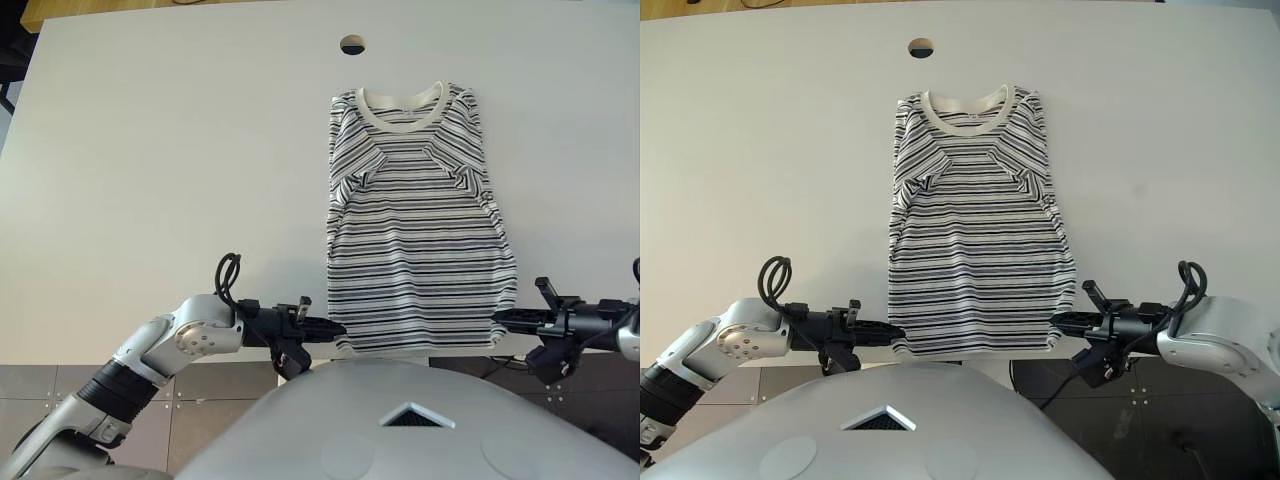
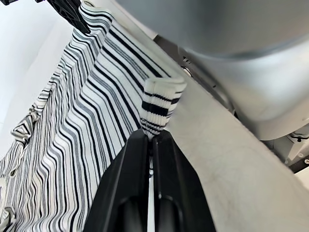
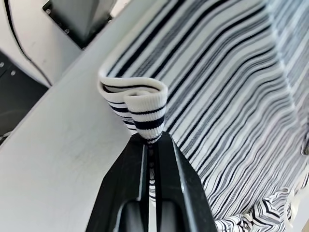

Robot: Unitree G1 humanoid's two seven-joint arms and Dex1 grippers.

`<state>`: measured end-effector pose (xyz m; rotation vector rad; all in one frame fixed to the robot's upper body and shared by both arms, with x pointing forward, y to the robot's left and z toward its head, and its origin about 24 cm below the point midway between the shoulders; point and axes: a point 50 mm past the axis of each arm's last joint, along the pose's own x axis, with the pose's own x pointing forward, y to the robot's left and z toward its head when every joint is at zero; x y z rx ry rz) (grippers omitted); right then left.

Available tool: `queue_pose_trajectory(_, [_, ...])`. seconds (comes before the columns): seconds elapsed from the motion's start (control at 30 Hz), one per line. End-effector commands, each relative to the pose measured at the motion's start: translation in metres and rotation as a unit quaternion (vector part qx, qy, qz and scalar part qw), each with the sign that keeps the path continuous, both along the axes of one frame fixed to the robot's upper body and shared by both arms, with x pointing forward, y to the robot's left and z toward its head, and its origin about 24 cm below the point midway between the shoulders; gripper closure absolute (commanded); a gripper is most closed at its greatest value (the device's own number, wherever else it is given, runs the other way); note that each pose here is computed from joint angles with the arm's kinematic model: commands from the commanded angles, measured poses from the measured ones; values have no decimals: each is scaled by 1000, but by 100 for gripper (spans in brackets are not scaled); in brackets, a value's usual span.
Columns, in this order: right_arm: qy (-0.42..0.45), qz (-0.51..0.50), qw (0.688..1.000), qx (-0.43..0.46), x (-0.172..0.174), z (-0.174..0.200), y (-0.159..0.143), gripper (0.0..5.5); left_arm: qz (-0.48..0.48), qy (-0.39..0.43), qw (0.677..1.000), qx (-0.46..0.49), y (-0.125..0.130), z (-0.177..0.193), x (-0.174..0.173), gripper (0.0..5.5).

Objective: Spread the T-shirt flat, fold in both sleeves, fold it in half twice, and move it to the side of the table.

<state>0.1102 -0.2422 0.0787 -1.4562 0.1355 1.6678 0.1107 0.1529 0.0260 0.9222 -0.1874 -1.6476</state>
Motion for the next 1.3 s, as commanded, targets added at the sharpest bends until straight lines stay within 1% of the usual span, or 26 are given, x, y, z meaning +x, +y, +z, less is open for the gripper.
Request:
queue_pose_trajectory(0.03, [20, -71, 995, 74, -1, -2, 0, 540, 51, 19, 998, -22, 16, 13, 5, 539])
queue_pose_trajectory(0.13, [17, -133, 978, 157, 6, 2, 2, 540, 99, 20, 993, -60, 26, 26, 15, 539])
queue_pose_trajectory(0.23, [-48, -194, 952, 230, 33, 0, 5, 540, 177, -37, 979, -92, 30, 26, 48, 539])
queue_pose_trajectory(0.3, [-137, -250, 918, 276, 69, 1, 7, 540, 236, -90, 961, -108, 27, 19, 82, 539])
queue_pose_trajectory(0.37, [-206, -291, 878, 320, 100, 7, 11, 540, 275, -120, 944, -135, 19, 18, 107, 539])
queue_pose_trajectory(0.43, [-243, -318, 845, 354, 122, 7, 17, 540, 305, -141, 929, -157, 10, 18, 131, 539])
queue_pose_trajectory(0.53, [-281, -356, 805, 383, 153, 2, 28, 540, 347, -162, 909, -162, 1, 17, 167, 539])
queue_pose_trajectory(0.67, [-324, -404, 768, 377, 187, -5, 29, 540, 398, -177, 888, -146, -2, 14, 201, 539])
queue_pose_trajectory(0.8, [-347, -432, 753, 354, 209, -11, 27, 540, 430, -190, 873, -126, -5, 15, 224, 539])
queue_pose_trajectory(0.9, [-357, -448, 746, 338, 221, -15, 27, 540, 436, -197, 872, -102, -13, 13, 234, 539])
queue_pose_trajectory(1.13, [-355, -470, 752, 295, 239, -28, 32, 540, 462, -194, 864, -41, -21, -2, 240, 539])
queue_pose_trajectory(1.23, [-347, -486, 756, 268, 242, -37, 33, 477, 473, -179, 862, -31, -24, -7, 239, 482])
queue_pose_trajectory(1.3, [-342, -495, 758, 251, 244, -41, 33, 449, 503, -175, 846, -33, -21, -5, 244, 460])
